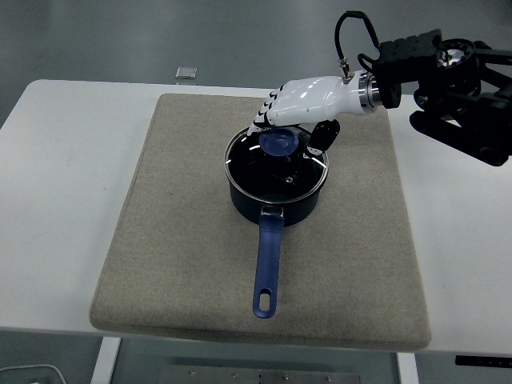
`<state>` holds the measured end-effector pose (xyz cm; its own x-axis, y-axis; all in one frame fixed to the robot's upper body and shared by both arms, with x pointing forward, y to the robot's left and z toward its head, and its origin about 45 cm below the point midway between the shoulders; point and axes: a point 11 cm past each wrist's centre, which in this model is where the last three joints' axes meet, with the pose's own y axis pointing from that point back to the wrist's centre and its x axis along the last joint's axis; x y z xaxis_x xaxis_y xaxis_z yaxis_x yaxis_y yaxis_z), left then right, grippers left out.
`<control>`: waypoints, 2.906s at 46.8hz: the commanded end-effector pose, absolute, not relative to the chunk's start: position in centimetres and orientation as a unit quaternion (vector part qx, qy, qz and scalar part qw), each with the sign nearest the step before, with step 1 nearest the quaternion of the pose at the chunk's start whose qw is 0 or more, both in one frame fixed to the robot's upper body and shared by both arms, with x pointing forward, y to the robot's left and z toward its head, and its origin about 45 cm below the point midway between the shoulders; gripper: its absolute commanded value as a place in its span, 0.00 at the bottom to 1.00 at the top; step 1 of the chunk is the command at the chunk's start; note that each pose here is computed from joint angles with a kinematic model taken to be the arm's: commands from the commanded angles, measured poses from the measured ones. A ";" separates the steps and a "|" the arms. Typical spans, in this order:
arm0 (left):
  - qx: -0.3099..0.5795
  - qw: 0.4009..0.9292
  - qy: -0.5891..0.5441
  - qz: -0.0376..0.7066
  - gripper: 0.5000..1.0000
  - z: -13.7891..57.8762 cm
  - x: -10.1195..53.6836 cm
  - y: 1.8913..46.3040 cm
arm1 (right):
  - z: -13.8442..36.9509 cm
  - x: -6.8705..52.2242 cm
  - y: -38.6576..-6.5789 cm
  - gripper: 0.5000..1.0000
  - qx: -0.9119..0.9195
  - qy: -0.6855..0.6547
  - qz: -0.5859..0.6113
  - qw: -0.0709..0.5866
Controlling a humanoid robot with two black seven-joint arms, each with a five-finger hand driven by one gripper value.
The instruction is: Lift the pot lid and place it to the right of the pot.
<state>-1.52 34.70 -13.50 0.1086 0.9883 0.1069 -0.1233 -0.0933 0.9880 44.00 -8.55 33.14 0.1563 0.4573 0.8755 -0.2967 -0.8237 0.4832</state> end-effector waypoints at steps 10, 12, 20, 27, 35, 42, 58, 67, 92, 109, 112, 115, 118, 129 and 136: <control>0.522 0.531 0.414 0.524 1.00 -13.5 -1.5 34.7 | 33.2 43.9 -8.5 0.74 0.702 0.058 0.647 0.291; 0.522 0.531 0.414 0.524 1.00 -13.5 -1.5 34.7 | 33.2 43.9 -8.4 0.74 0.703 0.058 0.647 0.290; 0.522 0.531 0.414 0.524 1.00 -13.5 -1.5 34.7 | 32.8 43.8 -8.4 0.73 0.706 0.060 0.644 0.290; 0.522 0.531 0.414 0.524 1.00 -13.5 -1.5 34.7 | 32.5 43.6 -8.1 0.65 0.707 0.064 0.643 0.288; 0.522 0.531 0.414 0.524 1.00 -13.5 -1.5 34.7 | 32.4 43.5 -8.0 0.41 0.708 0.065 0.642 0.287; 0.522 0.531 0.414 0.524 1.00 -13.5 -1.5 34.7 | 32.3 43.6 -8.0 0.00 0.709 0.067 0.640 0.290; 0.522 0.531 0.414 0.524 1.00 -13.5 -1.5 34.7 | 32.5 43.6 -7.4 0.00 0.708 0.073 0.639 0.292; 0.522 0.531 0.414 0.524 1.00 -13.5 -1.5 34.7 | 32.6 43.6 -7.2 0.00 0.703 0.076 0.643 0.293; 0.522 0.531 0.414 0.524 1.00 -13.5 -1.5 34.7 | 33.8 43.7 -6.7 0.00 0.692 0.079 0.655 0.293; 0.522 0.531 0.414 0.524 1.00 -13.5 -1.5 34.7 | 35.3 43.9 -6.3 0.00 0.681 0.079 0.666 0.292; 0.522 0.531 0.414 0.524 1.00 -13.5 -1.5 34.7 | 35.4 43.9 -6.3 0.00 0.681 0.078 0.667 0.293; 0.522 0.531 0.414 0.524 1.00 -13.5 -1.5 34.7 | 35.6 43.9 -6.3 0.00 0.680 0.078 0.668 0.293; 0.522 0.531 0.414 0.524 1.00 -13.5 -1.5 34.7 | 35.9 44.2 -6.4 0.00 0.677 0.075 0.671 0.295; 0.522 0.531 0.414 0.524 1.00 -13.5 -1.5 34.7 | 37.0 46.1 -7.8 0.00 0.667 0.043 0.673 0.317; 0.522 0.531 0.414 0.524 1.00 -13.5 -1.5 34.7 | 37.7 47.2 -8.8 0.00 0.660 0.025 0.674 0.332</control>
<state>-1.52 34.71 -13.50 0.1085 0.9883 0.1069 -0.1233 -0.0933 0.9880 46.64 -8.20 37.37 0.0895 0.4820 0.8716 -0.3905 -0.7881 0.4759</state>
